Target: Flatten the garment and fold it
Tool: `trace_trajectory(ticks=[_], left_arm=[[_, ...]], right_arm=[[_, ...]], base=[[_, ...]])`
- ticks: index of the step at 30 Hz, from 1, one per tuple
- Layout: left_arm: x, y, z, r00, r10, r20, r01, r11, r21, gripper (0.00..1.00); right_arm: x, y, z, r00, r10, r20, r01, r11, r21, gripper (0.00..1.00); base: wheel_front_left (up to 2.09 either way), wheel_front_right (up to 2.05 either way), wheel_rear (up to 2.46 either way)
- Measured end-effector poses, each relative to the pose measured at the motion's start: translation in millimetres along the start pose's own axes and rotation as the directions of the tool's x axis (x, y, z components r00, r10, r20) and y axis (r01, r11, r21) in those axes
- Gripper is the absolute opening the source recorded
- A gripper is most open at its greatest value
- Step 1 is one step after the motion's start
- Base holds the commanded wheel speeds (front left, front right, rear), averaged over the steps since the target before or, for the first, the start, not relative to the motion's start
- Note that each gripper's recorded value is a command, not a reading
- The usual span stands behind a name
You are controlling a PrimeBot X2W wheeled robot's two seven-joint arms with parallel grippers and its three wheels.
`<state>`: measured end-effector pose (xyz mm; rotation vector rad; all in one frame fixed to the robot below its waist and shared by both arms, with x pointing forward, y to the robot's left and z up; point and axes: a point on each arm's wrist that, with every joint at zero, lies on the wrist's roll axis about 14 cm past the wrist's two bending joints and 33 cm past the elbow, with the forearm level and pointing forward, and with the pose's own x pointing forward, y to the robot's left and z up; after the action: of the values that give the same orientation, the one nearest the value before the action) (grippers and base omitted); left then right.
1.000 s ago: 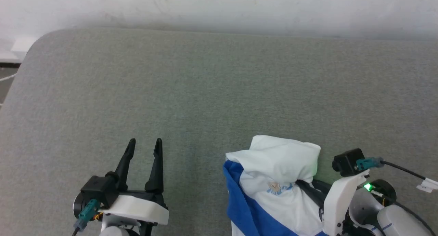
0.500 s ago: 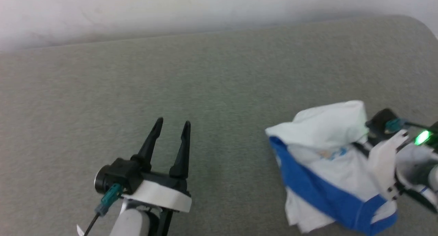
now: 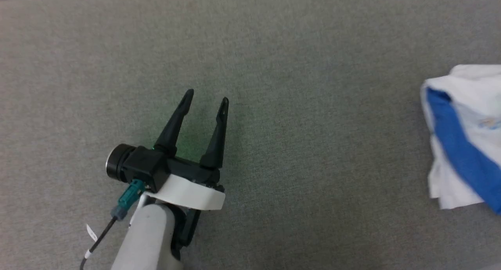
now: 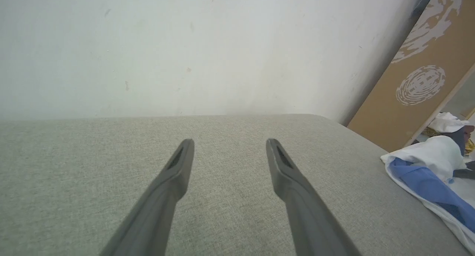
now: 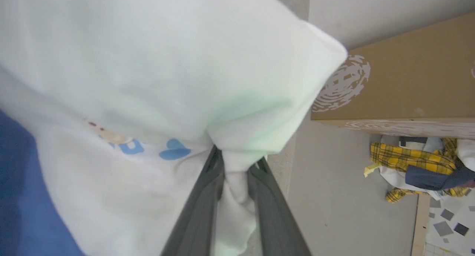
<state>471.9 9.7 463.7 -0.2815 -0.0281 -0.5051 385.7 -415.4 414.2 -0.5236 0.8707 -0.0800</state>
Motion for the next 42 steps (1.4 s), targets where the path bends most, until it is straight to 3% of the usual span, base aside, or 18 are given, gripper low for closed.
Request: trace_trajectory(ticks=[10, 18, 19, 20, 26, 33, 37, 42], left_arm=[[9.7, 22.0, -37.6, 0.998, 0.030, -0.047, -0.032, 0.999, -0.037, 1.00], [12.6, 26.3, -38.5, 0.999, 0.042, -0.033, -0.044, 0.998, -0.052, 1.00], [12.5, 26.0, -37.9, 0.999, 0.040, -0.032, -0.042, 0.998, -0.051, 1.00], [12.0, 26.1, -37.3, 0.999, 0.041, -0.033, -0.042, 0.998, -0.049, 1.00], [1.1, 28.6, -31.7, 0.997, 0.062, -0.051, -0.063, 0.997, -0.034, 1.00], [-24.3, 26.9, -10.2, 0.994, 0.097, -0.048, -0.098, 0.995, -0.022, 1.00], [-37.2, 26.7, 14.7, 0.992, 0.126, -0.004, -0.126, 0.992, 0.001, 1.00], [-57.6, 31.2, 47.2, 0.981, 0.183, 0.062, -0.184, 0.983, 0.019, 1.00]], right_arm=[[32.5, -58.0, -34.8, 0.981, -0.186, -0.061, 0.189, 0.981, 0.034, 0.00], [53.9, -60.7, -33.0, 0.974, -0.222, -0.047, 0.223, 0.974, 0.026, 0.00], [54.3, -60.1, -33.3, 0.974, -0.222, -0.045, 0.224, 0.974, 0.027, 0.56], [53.8, -60.7, -33.0, 0.973, -0.226, -0.041, 0.227, 0.974, 0.027, 1.00], [40.2, -71.8, -19.9, 0.967, -0.253, 0.012, 0.252, 0.967, 0.029, 1.00], [0.6, -93.8, 44.8, 0.921, -0.298, 0.251, 0.286, 0.955, 0.082, 1.00], [-32.3, -89.2, 97.5, 0.843, -0.294, 0.451, 0.255, 0.956, 0.147, 1.00], [-86.4, -67.9, 159.8, 0.671, -0.273, 0.689, 0.171, 0.962, 0.214, 1.00]], base=[[0.00, 0.00, 0.00], [0.00, 0.00, 0.00], [0.00, 0.00, 0.00], [0.00, 0.00, 0.00], [0.00, 0.00, 0.00], [0.00, 0.00, 0.00], [0.00, 0.00, 0.00], [0.00, 0.00, 0.00]])
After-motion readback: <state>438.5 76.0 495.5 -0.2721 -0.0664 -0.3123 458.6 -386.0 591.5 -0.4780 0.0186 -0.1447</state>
